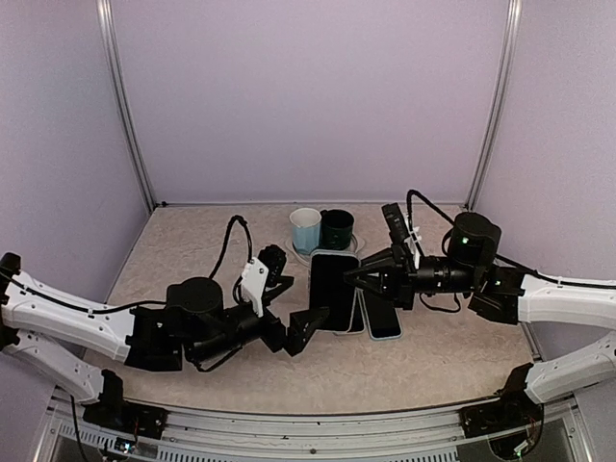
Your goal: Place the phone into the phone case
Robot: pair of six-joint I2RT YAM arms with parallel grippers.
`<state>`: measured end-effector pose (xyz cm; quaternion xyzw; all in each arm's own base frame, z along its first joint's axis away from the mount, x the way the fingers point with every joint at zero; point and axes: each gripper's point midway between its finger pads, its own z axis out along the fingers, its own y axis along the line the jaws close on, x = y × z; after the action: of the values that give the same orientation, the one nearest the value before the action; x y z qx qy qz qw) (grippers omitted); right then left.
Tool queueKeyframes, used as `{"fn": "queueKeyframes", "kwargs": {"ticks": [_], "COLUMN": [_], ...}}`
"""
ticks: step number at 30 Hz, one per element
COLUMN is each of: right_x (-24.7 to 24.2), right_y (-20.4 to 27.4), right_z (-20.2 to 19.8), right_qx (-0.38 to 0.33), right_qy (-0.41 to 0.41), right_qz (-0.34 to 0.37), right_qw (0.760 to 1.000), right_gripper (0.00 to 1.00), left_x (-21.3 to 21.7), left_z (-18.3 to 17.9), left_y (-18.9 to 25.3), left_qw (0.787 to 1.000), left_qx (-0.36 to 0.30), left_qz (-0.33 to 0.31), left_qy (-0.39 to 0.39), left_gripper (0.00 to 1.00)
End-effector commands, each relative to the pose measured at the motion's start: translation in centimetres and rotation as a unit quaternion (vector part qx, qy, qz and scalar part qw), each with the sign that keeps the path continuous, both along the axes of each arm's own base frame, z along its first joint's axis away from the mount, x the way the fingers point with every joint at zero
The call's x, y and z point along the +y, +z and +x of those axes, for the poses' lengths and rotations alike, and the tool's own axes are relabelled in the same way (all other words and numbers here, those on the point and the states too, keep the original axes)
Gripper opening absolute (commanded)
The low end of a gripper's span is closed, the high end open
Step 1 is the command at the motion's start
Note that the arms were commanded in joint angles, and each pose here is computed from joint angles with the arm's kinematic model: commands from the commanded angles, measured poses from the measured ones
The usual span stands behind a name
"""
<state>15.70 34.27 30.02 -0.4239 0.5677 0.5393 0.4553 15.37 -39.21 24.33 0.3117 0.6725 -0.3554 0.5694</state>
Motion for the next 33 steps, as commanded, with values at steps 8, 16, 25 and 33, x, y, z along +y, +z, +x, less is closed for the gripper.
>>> {"fn": "queueKeyframes", "kwargs": {"ticks": [8,16,25,33], "right_x": [4.4,7.6,7.7,6.4], "right_y": [-9.8,-15.7,-20.9,-23.3], "right_z": [9.6,12.4,14.7,16.2], "right_qx": [0.232,0.333,0.378,0.353], "right_qy": [-0.048,-0.051,-0.115,-0.171], "right_qz": [-0.091,-0.113,-0.144,-0.201], "right_qw": [0.967,0.935,0.907,0.898], "right_gripper": [0.0,0.0,0.01,0.32], "left_x": [10.6,13.1,14.2,14.2], "left_z": [14.8,15.9,15.7,15.4], "left_y": [-7.1,-7.7,-9.8,-10.3], "left_qw": [0.9,0.897,0.887,0.887], "left_qx": [0.143,0.165,0.187,0.196], "left_qz": [0.165,0.137,0.154,0.147], "left_qy": [0.378,0.386,0.394,0.39], "left_gripper": [0.99,0.99,0.99,0.99]}}
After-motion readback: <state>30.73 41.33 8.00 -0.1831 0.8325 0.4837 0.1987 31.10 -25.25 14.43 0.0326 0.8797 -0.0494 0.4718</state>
